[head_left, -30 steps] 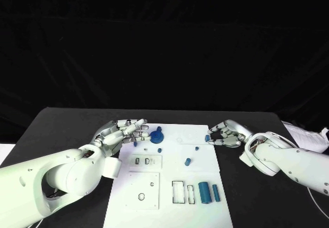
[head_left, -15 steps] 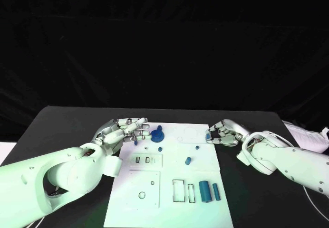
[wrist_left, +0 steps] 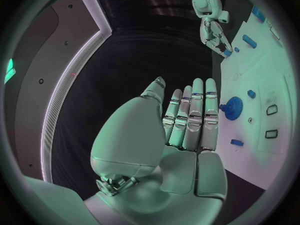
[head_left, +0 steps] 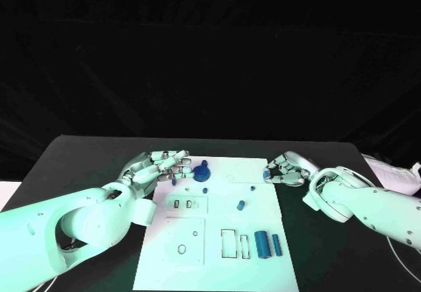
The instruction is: Assemble the parts on the task board
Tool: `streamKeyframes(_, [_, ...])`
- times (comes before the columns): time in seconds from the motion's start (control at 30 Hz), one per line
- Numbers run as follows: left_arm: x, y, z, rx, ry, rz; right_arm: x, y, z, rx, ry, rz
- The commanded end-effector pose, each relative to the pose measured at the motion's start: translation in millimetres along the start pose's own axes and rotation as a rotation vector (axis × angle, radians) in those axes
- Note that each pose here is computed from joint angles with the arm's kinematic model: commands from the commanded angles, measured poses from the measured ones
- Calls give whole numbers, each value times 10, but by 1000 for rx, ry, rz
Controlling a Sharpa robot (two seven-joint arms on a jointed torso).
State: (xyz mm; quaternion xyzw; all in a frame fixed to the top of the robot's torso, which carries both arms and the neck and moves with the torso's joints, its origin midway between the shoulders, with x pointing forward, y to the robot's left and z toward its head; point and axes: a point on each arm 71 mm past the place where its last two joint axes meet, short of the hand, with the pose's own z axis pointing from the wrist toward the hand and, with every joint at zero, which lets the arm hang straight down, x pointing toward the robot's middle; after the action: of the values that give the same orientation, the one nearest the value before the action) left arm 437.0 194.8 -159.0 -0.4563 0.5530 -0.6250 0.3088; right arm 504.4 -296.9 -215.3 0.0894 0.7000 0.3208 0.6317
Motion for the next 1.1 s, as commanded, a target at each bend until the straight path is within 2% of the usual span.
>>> streamKeyframes(0.03, [20, -3, 1, 2, 18, -8, 20, 17, 1, -17, 4, -9])
streamKeyframes(0.2, [18, -4, 1, 3, 17, -7, 18, 66, 9, -18, -30, 11])
streamKeyframes(0.33, [9, -4, 2, 3, 15, -7, 17, 153, 16, -18, -32, 29])
streamKeyframes(0.6, [-9, -4, 6, 4, 9, -5, 18, 611, 75, -53, -9, 14])
streamKeyframes(0.8, [-48, -5, 18, 7, -1, -1, 208, 1011, 137, -104, 35, -29])
streamKeyframes(0.83, [-64, -6, 19, 8, -5, 0, 275, 1115, 156, -119, 49, -42])
streamKeyframes(1.1, [-120, -14, 24, 14, -19, 5, 654, 1532, 206, -187, 127, -81])
